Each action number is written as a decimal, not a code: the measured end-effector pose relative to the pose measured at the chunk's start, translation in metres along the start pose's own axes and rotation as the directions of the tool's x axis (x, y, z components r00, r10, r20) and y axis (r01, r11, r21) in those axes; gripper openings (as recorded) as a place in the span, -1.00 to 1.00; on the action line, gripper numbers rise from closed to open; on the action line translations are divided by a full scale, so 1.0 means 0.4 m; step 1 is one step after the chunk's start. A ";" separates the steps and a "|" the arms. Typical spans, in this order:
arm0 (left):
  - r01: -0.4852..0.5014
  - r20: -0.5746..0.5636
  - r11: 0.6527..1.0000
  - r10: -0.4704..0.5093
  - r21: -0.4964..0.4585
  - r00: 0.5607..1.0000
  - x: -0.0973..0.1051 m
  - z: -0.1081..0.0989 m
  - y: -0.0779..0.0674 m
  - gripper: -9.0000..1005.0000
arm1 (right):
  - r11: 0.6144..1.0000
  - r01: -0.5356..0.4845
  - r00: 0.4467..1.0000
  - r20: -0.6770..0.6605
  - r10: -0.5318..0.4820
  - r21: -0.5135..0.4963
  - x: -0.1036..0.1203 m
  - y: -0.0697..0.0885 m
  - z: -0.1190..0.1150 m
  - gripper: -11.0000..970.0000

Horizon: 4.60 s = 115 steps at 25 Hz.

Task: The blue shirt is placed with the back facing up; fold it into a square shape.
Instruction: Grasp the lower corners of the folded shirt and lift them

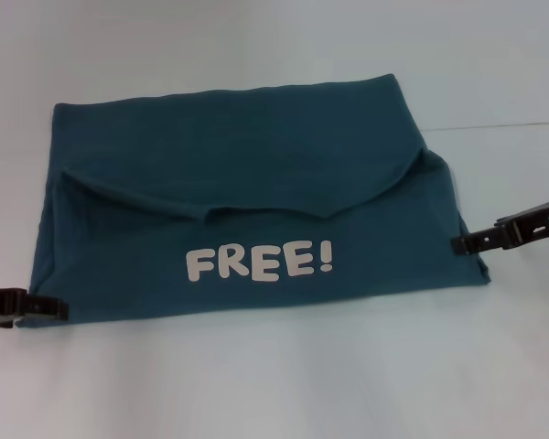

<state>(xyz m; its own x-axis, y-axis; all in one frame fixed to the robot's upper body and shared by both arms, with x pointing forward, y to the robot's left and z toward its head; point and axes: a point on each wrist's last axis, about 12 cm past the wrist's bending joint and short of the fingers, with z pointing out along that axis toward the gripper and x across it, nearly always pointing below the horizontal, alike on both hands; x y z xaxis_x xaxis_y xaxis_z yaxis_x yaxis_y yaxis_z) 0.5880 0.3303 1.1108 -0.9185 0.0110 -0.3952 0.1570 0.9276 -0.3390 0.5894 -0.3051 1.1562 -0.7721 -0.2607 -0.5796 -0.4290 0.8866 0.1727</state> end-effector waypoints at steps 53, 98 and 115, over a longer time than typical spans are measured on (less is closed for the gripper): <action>-0.097 -0.022 0.995 0.097 0.007 0.995 -0.028 0.039 -0.050 -0.81 | 0.980 -0.147 0.983 -0.092 0.160 0.131 0.048 -0.051 -0.013 0.94; -0.119 -0.018 0.993 0.119 0.012 0.993 -0.036 0.042 -0.059 -0.81 | 0.984 -0.141 0.983 -0.099 0.152 0.113 0.039 -0.021 0.148 0.59; -0.120 -0.024 0.993 0.120 0.014 0.992 -0.036 0.042 -0.058 -0.81 | 0.983 -0.133 0.987 -0.074 0.143 0.125 0.029 -0.027 0.142 -0.75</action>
<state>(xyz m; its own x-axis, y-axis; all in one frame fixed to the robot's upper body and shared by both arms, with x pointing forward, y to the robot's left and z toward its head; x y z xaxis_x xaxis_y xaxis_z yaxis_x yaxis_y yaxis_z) 0.6037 0.3022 1.1101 -0.9013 0.1314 -0.4128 0.2712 0.9142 -0.3012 0.6119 -0.2961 1.1024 -0.8583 -0.1585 -0.4880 -0.2604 0.9541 0.1480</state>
